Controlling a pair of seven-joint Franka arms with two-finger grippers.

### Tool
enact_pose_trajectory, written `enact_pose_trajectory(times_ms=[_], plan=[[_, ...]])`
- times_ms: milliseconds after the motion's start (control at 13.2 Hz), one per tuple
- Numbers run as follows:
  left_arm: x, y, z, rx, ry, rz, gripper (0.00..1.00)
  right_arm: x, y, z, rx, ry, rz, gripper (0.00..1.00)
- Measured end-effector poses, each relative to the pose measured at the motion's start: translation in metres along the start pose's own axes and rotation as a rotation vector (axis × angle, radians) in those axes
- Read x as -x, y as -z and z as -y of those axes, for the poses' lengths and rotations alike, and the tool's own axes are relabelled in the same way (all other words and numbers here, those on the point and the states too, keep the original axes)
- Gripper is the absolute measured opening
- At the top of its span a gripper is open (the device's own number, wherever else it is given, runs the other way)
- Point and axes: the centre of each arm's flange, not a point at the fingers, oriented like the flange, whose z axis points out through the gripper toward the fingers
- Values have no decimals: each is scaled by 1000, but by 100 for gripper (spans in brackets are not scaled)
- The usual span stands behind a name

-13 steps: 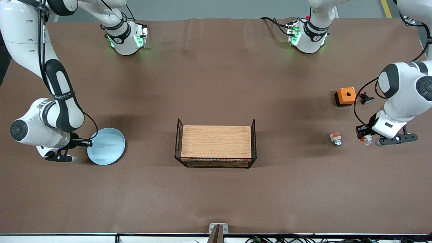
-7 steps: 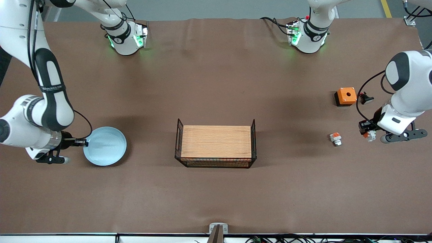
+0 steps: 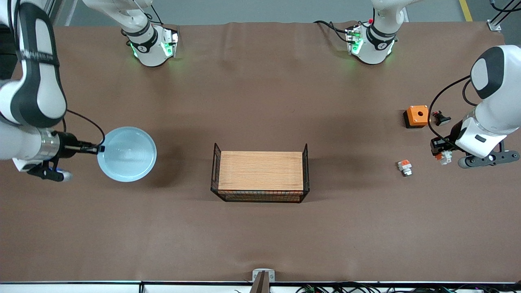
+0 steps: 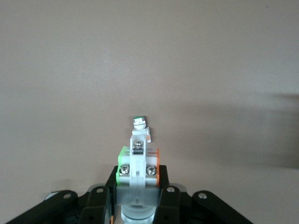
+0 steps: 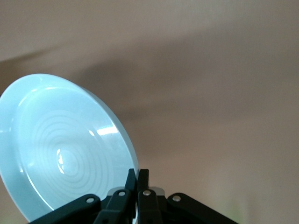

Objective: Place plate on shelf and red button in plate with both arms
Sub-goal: 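Lift the blue plate with the right gripper and carry it over the basket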

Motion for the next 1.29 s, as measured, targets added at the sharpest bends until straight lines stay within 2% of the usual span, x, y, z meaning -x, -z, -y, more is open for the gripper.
enact_pose_trajectory(times_ms=[303,530,757,1059,1286], plan=[[-1,7,-3,23,9,-8,34,83,48,52,31,-209,44,3],[0,8,-4,26,13,-3,34,158,74,114,44,-414,23,3],[3,10,-18,50,69,9,34,229,74,185,37,-589,0,3],[11,15,-49,53,92,22,34,284,44,273,-44,-807,-52,3],[13,15,-56,53,94,28,34,304,9,327,-115,-940,-75,3]])
